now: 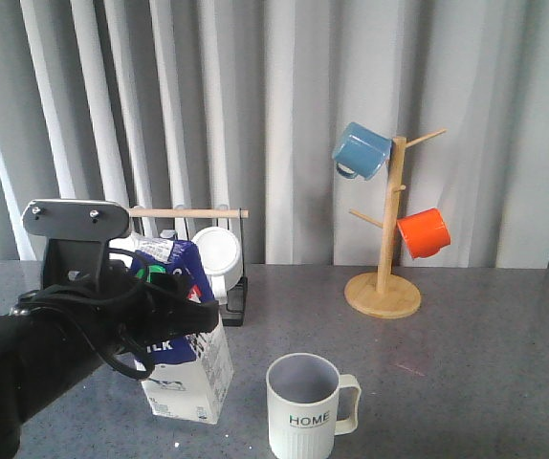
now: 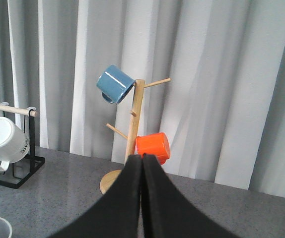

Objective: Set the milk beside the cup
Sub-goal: 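Carry the milk carton with the left gripper beside the HOME mug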

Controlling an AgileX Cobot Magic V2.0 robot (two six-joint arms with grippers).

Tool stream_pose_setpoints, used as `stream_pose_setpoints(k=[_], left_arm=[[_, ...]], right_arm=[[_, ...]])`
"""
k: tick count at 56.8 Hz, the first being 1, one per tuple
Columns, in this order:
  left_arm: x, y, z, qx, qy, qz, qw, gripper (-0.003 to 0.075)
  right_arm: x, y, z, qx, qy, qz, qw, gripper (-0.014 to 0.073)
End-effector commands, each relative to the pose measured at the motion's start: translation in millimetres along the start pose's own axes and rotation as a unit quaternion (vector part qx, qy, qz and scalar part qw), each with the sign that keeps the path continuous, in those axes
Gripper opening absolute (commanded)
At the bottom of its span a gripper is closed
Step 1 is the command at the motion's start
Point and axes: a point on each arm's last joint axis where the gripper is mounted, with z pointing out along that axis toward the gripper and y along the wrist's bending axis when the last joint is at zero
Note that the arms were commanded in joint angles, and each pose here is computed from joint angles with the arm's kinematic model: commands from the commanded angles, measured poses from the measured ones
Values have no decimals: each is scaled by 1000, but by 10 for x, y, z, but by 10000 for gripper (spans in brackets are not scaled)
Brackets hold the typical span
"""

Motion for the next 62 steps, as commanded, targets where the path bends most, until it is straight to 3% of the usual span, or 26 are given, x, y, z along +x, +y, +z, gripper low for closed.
stream_pose_setpoints(k=[1,43,62], left_arm=[[-186,-24,-121,19,-25,-23,999,146],[-150,10,-90,-1,-19,-22,1000,146],[153,-296,82,1,27,10,1000,146]], right_arm=[[-174,-27,-37,9,-50,-4,999,-8],[-174,-27,-37,9,-50,-4,999,-8],[-174,-27,-37,9,-50,-4,999,-8]])
